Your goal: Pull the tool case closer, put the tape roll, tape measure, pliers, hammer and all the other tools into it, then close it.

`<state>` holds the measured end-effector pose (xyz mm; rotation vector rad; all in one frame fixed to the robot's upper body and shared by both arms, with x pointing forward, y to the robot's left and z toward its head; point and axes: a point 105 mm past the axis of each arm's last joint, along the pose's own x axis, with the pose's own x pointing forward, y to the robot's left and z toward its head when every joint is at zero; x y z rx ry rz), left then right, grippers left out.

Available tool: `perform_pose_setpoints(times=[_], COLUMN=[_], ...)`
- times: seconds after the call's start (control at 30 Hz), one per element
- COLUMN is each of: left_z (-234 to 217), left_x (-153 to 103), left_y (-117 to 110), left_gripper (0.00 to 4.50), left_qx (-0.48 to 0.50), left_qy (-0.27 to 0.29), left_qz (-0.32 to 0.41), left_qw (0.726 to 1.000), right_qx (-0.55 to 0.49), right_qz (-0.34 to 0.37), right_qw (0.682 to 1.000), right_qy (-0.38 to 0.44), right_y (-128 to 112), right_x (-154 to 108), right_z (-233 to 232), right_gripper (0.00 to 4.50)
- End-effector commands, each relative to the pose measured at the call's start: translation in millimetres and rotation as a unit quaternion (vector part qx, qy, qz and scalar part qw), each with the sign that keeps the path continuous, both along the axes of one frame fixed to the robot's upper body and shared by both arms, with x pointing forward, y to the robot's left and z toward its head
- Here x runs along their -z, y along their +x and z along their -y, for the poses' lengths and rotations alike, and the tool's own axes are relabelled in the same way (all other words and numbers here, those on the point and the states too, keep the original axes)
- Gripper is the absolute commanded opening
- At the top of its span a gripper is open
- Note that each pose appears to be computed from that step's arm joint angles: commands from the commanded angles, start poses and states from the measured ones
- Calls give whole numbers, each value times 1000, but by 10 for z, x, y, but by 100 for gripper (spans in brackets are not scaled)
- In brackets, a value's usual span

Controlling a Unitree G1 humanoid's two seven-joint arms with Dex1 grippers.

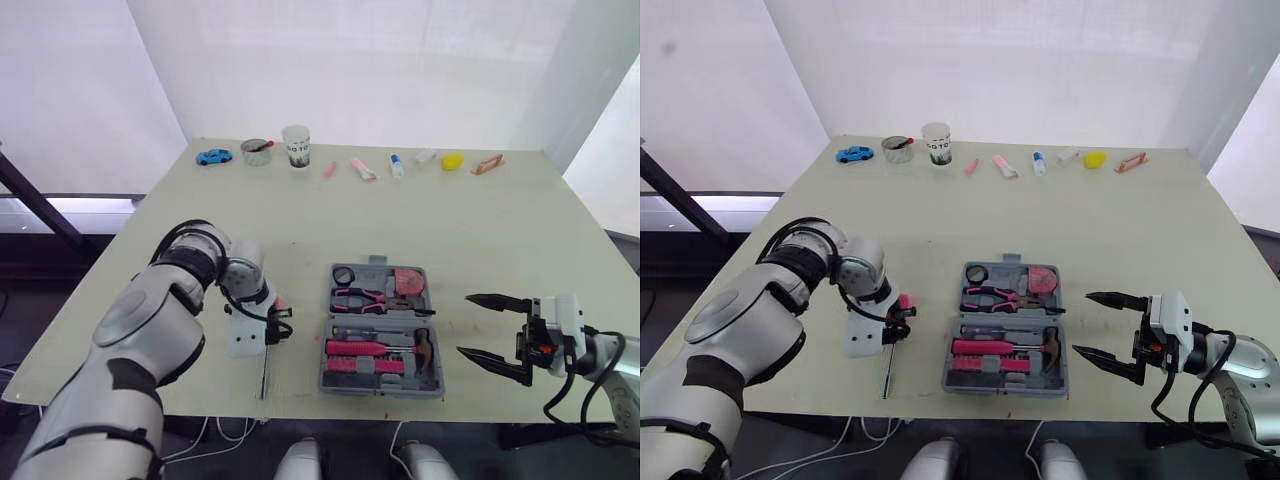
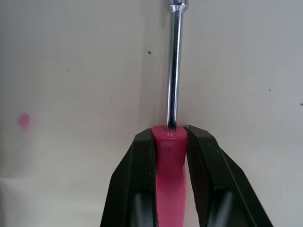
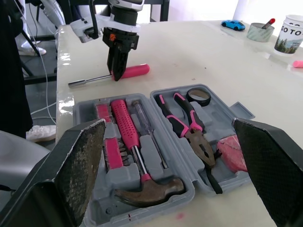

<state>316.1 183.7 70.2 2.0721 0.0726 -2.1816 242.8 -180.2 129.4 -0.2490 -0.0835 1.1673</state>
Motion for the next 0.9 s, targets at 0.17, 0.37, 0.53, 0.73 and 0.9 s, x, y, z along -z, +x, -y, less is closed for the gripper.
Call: perform_pose_setpoints(times=[0.17, 0.37, 0.53, 0.73, 0.9], left_z=[-18, -49, -59, -74, -193], left_x=[-165, -505, -653, -649, -587], left_y=[-49, 81, 44, 62, 103], left_gripper=[40, 40, 40, 40, 40], left_qx=[18, -32, -91, -206, -350], left_qy=[-39, -99, -163, -209, -247], left_qz=[5, 66, 88, 80, 52], left_qw=[999, 992, 979, 953, 902], right_qx=[-11, -15, -18, -22, -25], right_qz=[25, 23, 25, 27, 26], right_qw=[1000, 1000, 999, 999, 999], right_qy=[2, 5, 15, 21, 17], right_y=[-18, -30, -31, -30, -9], right_x=[-102, -97, -102, -108, -101], right_z=[-40, -44, -62, -86, -72], right_gripper=[450, 450, 450, 450, 450])
